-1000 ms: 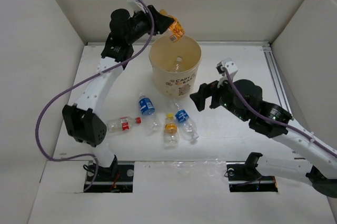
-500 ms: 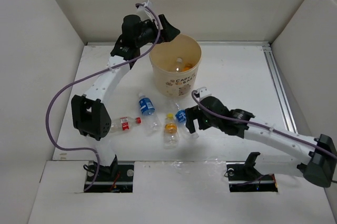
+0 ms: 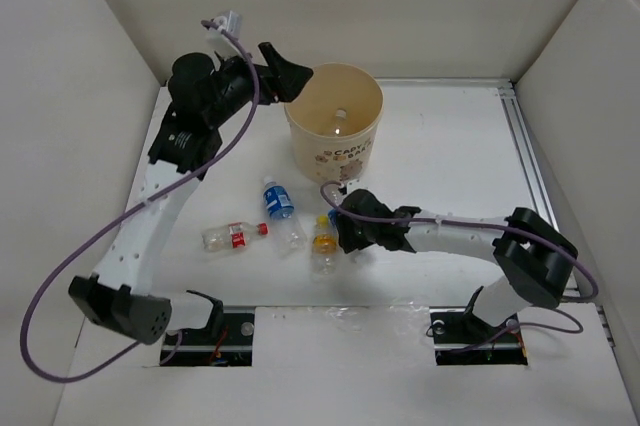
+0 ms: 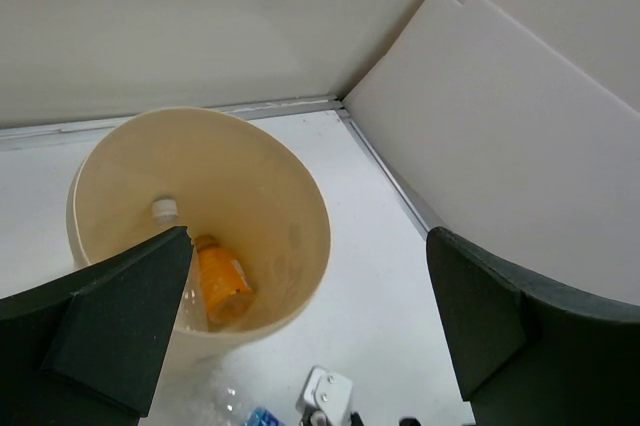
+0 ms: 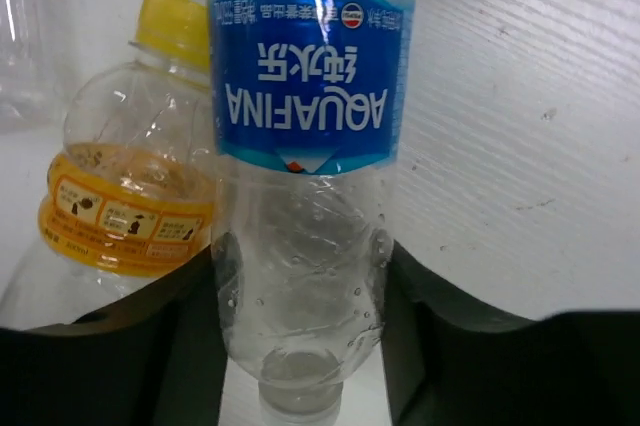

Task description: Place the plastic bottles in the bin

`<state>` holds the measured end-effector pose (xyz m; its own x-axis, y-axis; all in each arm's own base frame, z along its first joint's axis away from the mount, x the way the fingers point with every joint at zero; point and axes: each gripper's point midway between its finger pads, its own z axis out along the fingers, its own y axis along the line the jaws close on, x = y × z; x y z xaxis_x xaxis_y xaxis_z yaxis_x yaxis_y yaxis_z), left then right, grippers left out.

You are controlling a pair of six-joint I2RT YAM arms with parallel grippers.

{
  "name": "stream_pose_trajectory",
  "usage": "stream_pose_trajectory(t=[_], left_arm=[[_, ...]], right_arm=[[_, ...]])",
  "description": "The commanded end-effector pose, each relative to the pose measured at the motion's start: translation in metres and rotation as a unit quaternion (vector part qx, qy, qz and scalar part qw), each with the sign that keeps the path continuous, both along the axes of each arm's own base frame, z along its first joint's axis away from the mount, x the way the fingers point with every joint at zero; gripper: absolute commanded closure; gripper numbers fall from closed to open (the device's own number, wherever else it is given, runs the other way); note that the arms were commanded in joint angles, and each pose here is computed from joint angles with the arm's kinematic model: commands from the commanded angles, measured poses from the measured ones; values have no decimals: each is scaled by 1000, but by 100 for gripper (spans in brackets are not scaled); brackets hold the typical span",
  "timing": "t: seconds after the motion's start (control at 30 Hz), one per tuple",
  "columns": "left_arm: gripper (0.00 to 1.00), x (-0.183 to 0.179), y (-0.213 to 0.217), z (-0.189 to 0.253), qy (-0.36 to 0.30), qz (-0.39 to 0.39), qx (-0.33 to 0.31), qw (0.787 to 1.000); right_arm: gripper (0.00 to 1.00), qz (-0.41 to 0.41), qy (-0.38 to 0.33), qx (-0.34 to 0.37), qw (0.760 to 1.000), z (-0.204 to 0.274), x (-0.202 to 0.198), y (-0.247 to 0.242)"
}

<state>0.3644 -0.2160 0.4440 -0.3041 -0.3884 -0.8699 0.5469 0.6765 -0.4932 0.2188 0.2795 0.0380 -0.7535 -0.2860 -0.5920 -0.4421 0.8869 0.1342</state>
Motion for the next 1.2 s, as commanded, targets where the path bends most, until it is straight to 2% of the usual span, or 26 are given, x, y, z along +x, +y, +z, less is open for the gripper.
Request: stream_pose_trajectory(t=[0.0, 0.03, 0.07, 0.1, 0.23, 0.33, 0.4, 0.57, 0.67, 0.77, 0.93, 1.17], left_arm=[[0, -22, 15, 6, -11, 21, -4, 1000], [0, -31, 21, 15, -20, 27, -7, 999], [0, -34, 23, 10, -13, 32, -4, 999], [0, -36, 26, 10, -15, 37, 0, 999], [0, -46, 25, 8, -10, 21, 7, 1000], [0, -53, 16, -5, 7, -12, 13, 1000], [0, -60, 7, -14, 14, -48, 15, 999], [0, -79, -11, -23, 13, -129, 14, 992], [0, -94, -21, -17, -7, -181, 0, 984], [0, -111, -25, -10, -20, -217, -15, 976], [0, -115, -27, -9, -19, -231, -22, 973], [0, -122, -34, -6, -15, -264, -45, 963]], right_arm=[[54, -32, -8, 12, 999, -4, 3, 0], [83, -41, -16, 17, 999, 4, 4, -2], [93, -49, -15, 16, 999, 5, 2, -6], [95, -60, -18, 17, 998, 9, 1, -9], [97, -67, -32, 5, 997, 45, -22, -19], [97, -66, -49, 30, 996, 86, -32, -21], [100, -57, -60, 55, 995, 124, -38, -19], [100, -16, -96, 131, 987, 203, -47, -9], [100, -8, -153, 199, 968, 265, -38, 0], [100, -7, -191, 231, 954, 296, -30, 6], [100, 26, -242, 305, 921, 349, -25, 30], [100, 88, -243, 333, 907, 365, -28, 70]])
